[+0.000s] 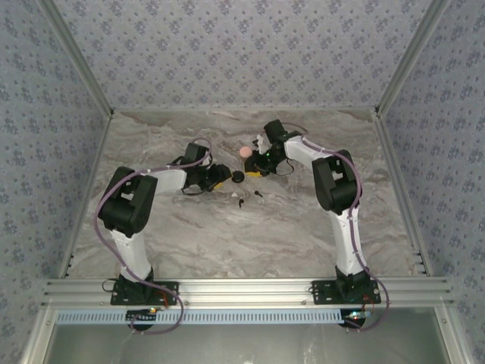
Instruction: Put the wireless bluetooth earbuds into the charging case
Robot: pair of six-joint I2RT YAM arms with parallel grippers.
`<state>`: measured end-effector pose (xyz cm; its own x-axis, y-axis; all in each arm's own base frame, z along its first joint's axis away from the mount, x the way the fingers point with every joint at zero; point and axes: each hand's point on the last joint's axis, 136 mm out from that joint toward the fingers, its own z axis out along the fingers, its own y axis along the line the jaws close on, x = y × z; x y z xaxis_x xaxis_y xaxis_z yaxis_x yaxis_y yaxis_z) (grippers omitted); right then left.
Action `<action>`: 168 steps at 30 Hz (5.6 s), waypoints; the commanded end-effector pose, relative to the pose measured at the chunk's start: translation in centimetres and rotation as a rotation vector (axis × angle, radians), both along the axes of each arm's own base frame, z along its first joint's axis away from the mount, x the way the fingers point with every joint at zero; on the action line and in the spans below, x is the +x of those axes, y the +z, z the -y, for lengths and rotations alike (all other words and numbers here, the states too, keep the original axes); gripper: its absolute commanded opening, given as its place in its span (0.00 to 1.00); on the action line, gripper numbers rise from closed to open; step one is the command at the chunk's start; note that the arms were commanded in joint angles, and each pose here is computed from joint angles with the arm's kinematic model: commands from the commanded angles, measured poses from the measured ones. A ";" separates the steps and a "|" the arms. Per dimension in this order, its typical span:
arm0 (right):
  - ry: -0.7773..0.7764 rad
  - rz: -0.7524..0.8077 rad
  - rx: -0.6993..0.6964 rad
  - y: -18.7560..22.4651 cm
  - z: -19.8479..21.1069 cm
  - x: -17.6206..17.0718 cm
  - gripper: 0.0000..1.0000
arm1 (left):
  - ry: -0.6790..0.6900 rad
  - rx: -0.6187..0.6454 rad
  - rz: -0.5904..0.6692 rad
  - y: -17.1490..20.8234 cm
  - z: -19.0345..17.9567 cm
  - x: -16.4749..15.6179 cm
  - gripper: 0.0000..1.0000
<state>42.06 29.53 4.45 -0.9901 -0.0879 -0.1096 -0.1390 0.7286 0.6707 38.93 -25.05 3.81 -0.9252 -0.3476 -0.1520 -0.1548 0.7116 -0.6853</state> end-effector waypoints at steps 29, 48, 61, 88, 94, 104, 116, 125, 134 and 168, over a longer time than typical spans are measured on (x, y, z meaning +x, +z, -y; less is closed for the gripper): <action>-0.010 -0.080 0.046 -1.7 -1.4 -0.2 0.21 | -0.039 -0.057 -0.046 -1.9 2.8 1.1 0.40; -0.016 -0.029 0.089 0.9 -1.8 0.1 0.22 | -0.003 0.040 -0.037 -1.8 0.9 0.6 0.41; 0.001 -0.050 0.084 0.1 -2.4 -0.6 0.24 | -0.012 0.013 -0.042 -2.0 1.3 0.4 0.40; -0.015 -0.079 0.047 -1.6 -2.3 -0.6 0.23 | -0.074 -0.100 -0.060 0.1 3.2 -0.8 0.35; -0.026 -0.085 0.027 -1.9 -1.9 -0.6 0.22 | -0.074 -0.099 -0.057 0.6 3.3 -1.0 0.34; -0.034 -0.095 0.015 -2.0 -1.7 -0.7 0.21 | -0.067 -0.126 -0.027 1.6 3.5 -0.7 0.39; -0.044 -0.084 0.010 -1.5 -1.2 -0.6 0.21 | -0.049 -0.114 -0.022 1.3 3.3 -0.6 0.25; -0.131 0.049 0.062 4.0 2.6 0.2 0.30 | -0.075 -0.142 0.081 5.4 3.3 0.1 0.23; -0.137 0.190 0.190 10.9 5.8 -1.6 0.33 | -0.170 -0.265 0.241 12.5 4.8 0.6 0.24; 0.094 0.311 0.471 19.3 2.7 -4.0 0.46 | -0.467 -0.479 0.481 22.0 8.5 -3.2 0.24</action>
